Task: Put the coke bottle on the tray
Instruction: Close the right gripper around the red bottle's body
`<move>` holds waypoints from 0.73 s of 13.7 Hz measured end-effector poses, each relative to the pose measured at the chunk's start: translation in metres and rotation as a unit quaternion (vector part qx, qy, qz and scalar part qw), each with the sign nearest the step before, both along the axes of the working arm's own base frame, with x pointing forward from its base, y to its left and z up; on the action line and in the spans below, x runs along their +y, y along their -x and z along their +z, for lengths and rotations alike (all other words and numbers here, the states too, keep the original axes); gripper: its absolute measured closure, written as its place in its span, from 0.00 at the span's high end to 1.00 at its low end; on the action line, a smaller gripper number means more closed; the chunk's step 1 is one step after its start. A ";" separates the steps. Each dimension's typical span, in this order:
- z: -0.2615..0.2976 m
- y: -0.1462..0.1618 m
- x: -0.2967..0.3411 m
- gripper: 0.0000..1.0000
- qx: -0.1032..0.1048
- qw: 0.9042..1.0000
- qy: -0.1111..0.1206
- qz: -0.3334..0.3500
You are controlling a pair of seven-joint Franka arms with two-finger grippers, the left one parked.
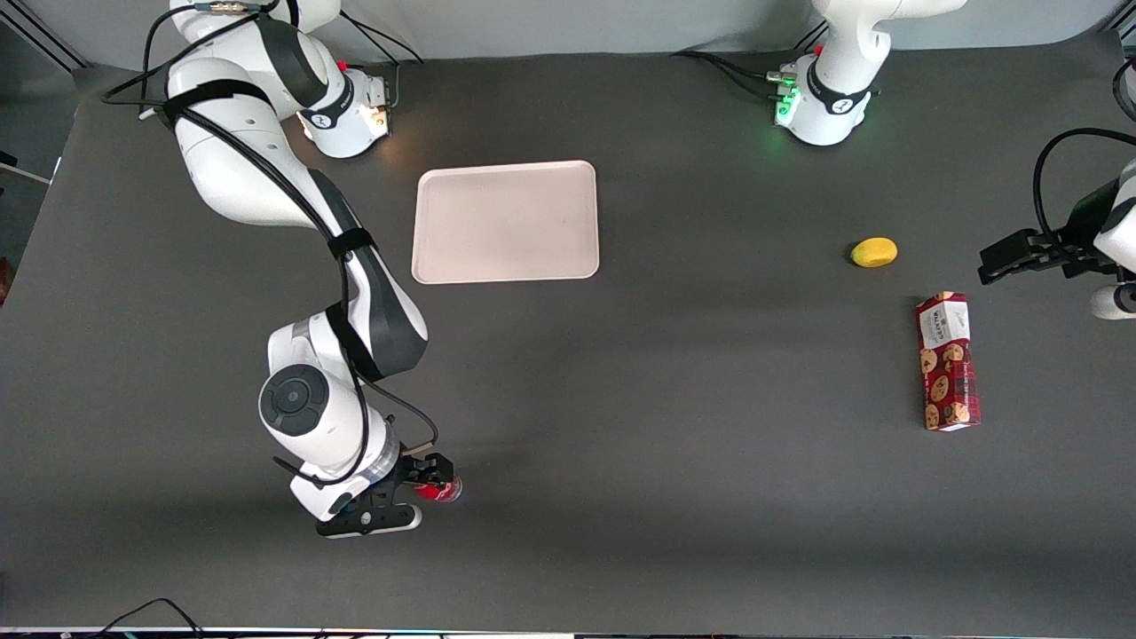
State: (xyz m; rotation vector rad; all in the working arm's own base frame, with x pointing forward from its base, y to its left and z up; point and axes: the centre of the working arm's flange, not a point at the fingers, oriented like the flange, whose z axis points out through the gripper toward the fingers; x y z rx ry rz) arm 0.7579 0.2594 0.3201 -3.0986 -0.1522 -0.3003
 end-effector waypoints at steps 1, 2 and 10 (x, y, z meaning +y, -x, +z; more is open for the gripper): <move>0.000 0.000 0.002 0.95 0.000 1.000 0.000 0.001; 0.000 0.001 0.003 0.95 0.000 1.000 -0.001 0.002; -0.001 0.002 0.004 0.78 0.003 1.000 -0.001 0.002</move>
